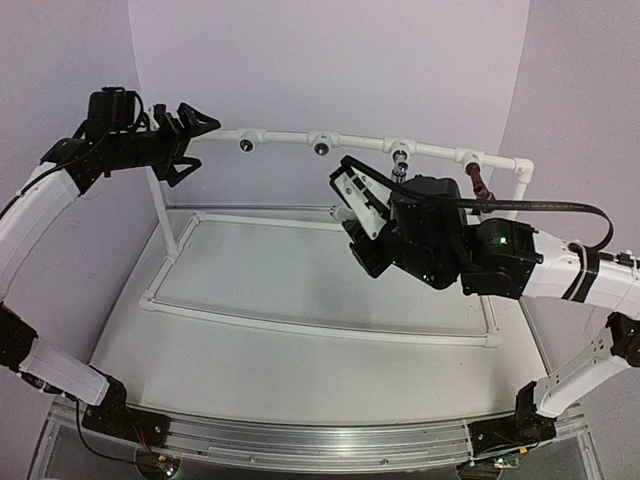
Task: Install the water faucets
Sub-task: Move the pipe with the faucet installed to the center of the board.
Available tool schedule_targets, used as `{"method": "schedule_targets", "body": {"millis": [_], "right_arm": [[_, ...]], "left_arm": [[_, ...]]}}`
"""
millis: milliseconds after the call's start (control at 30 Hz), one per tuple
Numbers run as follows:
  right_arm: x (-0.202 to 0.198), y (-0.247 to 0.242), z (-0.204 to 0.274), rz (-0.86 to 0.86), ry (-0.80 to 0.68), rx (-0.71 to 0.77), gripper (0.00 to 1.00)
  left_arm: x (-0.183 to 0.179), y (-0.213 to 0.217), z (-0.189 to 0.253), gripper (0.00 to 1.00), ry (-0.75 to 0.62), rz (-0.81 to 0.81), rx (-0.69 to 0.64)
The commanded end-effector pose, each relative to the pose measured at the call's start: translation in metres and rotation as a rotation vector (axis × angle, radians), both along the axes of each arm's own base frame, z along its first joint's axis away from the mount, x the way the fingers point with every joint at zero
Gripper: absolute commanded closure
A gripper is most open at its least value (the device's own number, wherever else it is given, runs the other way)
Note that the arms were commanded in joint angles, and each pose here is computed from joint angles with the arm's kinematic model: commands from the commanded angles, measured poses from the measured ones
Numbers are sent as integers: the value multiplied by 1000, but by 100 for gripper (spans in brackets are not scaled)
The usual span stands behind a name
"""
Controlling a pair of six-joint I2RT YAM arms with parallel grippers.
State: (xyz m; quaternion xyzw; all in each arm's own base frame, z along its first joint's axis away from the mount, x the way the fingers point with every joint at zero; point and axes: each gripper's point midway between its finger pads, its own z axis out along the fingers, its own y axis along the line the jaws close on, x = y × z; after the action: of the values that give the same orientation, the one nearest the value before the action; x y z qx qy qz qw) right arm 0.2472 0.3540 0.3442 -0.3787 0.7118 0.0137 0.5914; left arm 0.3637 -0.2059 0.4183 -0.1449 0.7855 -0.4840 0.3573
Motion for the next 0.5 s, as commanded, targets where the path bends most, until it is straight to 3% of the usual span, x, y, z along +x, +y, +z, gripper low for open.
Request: {"method": "schedule_targets", "body": {"millis": [0, 233, 467], "right_arm": [[13, -4, 40, -43, -157, -115, 100], [42, 11, 39, -179, -327, -461, 100], [47, 33, 54, -147, -484, -520, 100]], "left_arm": [[12, -19, 34, 2, -37, -50, -172], [57, -19, 9, 1, 53, 108, -317], [90, -31, 1, 0, 20, 207, -360]]}}
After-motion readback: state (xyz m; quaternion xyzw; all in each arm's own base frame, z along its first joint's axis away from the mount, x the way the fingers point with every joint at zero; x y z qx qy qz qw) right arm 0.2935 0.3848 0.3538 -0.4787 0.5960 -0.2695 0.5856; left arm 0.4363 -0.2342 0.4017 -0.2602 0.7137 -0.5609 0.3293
